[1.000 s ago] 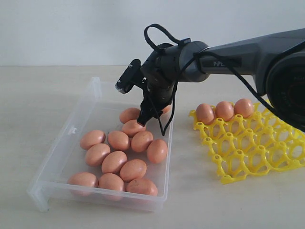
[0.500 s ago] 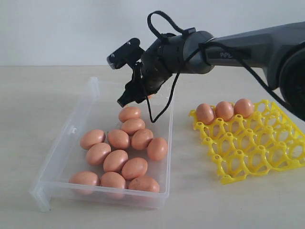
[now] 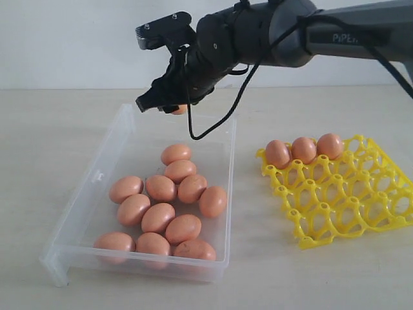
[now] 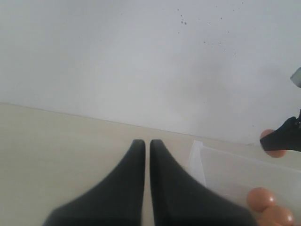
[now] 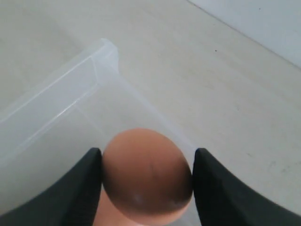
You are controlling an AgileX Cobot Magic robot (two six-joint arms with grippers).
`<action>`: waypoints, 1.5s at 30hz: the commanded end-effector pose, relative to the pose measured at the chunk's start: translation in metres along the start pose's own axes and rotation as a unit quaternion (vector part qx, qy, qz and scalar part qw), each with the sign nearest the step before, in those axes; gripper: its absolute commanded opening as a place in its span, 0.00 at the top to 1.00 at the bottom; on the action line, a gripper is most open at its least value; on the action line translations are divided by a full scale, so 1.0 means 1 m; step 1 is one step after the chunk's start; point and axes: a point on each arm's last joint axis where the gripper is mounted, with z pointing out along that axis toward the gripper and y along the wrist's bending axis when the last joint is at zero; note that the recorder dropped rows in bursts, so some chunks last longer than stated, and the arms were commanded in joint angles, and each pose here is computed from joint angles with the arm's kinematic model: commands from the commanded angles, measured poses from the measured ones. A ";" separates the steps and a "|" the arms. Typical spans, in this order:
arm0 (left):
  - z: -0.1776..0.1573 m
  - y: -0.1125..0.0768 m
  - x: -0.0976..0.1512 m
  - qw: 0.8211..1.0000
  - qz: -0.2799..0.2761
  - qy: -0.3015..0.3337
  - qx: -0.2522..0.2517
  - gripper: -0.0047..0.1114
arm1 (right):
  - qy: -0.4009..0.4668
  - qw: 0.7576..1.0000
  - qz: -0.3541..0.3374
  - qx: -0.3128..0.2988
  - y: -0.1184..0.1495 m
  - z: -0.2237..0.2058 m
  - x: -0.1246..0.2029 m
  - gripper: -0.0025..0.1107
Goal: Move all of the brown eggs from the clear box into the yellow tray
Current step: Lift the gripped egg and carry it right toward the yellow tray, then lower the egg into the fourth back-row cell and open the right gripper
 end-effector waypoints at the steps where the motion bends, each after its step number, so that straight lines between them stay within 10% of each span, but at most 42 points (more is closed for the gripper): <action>1: 0.000 0.000 -0.001 1.000 -0.001 -0.001 0.002 0.93 | -0.026 1.000 0.003 -0.004 -0.002 -0.024 -0.010 0.98; 12: 0.000 0.000 -0.001 1.000 -0.001 -0.001 0.002 0.93 | 0.005 0.990 -0.085 0.114 -0.023 -0.122 0.018 0.98; 22: 0.000 0.000 -0.001 1.000 -0.001 -0.001 0.002 0.93 | 0.227 0.877 -0.087 0.415 -0.070 -0.196 0.076 0.98; 26: 0.000 0.000 -0.001 1.000 -0.001 -0.001 0.002 0.93 | 0.255 0.889 -0.074 0.373 -0.070 -0.195 0.090 0.98; 32: 0.000 0.000 -0.001 1.000 -0.001 -0.001 0.002 0.93 | 0.068 0.965 0.008 0.254 -0.082 -0.191 0.114 0.98; 45: 0.000 0.000 -0.001 1.000 -0.001 -0.001 0.002 0.93 | -0.173 0.958 0.167 0.160 -0.155 -0.210 0.187 0.98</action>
